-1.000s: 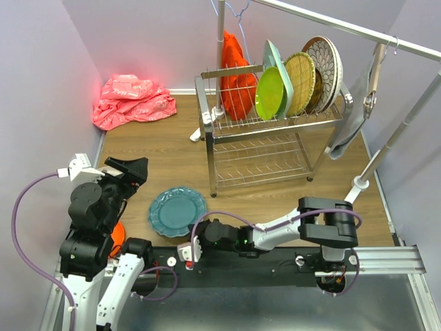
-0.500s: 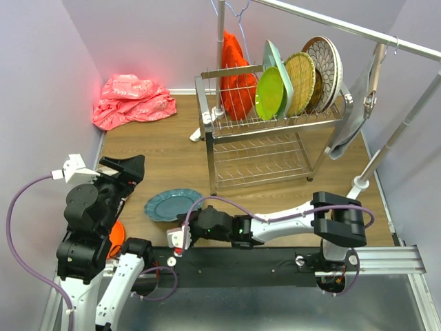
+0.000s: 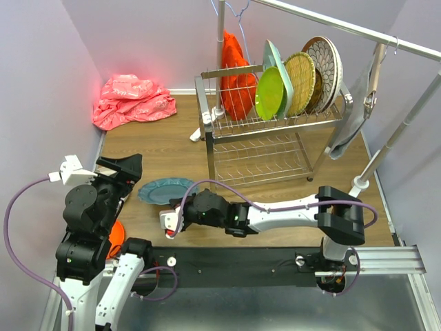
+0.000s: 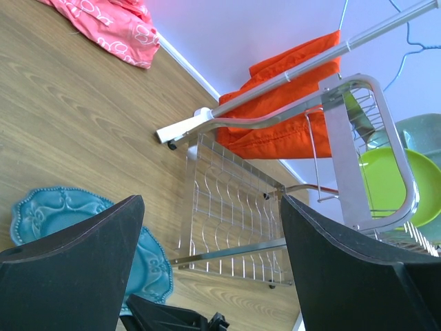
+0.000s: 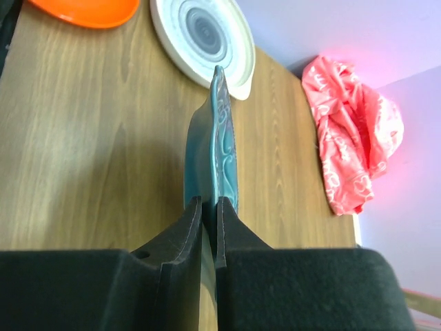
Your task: Load the plates into the dish rack
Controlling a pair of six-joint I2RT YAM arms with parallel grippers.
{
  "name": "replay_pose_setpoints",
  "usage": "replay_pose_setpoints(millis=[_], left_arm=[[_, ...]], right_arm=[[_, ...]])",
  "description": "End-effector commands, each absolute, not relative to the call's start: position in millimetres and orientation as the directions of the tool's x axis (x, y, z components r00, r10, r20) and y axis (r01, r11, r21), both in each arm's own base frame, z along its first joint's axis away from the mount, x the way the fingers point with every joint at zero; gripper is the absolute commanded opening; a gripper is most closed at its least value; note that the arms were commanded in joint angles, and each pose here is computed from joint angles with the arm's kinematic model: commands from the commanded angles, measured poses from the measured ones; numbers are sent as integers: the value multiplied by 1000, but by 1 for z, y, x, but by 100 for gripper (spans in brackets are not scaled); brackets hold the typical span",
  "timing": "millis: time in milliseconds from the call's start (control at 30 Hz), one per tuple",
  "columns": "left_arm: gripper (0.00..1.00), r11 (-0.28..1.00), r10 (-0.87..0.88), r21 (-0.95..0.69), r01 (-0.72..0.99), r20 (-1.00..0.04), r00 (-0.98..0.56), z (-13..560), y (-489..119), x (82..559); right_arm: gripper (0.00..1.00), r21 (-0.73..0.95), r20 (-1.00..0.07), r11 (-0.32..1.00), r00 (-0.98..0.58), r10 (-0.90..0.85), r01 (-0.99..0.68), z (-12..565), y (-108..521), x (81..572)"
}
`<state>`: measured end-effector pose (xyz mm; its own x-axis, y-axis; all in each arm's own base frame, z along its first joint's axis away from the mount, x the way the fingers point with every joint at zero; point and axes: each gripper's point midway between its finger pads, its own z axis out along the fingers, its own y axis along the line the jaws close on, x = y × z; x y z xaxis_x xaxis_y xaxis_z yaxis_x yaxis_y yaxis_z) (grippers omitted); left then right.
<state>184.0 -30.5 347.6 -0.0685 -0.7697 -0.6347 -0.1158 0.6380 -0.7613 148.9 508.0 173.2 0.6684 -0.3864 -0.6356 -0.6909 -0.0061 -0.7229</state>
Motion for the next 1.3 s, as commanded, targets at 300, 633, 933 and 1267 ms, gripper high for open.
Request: replay_pose_setpoints(millis=[300, 633, 933, 1267], left_arm=[[93, 518, -848, -838, -172, -529, 21, 350, -18, 184], [93, 483, -867, -852, -200, -497, 25, 342, -19, 196], [94, 511, -850, -836, -198, -526, 25, 345, -23, 221], [94, 554, -827, -812, -181, -561, -14, 347, -32, 247]], right_arm=[[0, -779, -627, 203, 738, -247, -594, 274, 521, 175], [0, -778, -628, 218, 741, -237, -590, 276, 523, 181], [0, -766, -642, 247, 729, -238, -594, 279, 523, 196], [0, -755, -652, 272, 724, -223, -596, 286, 526, 203]])
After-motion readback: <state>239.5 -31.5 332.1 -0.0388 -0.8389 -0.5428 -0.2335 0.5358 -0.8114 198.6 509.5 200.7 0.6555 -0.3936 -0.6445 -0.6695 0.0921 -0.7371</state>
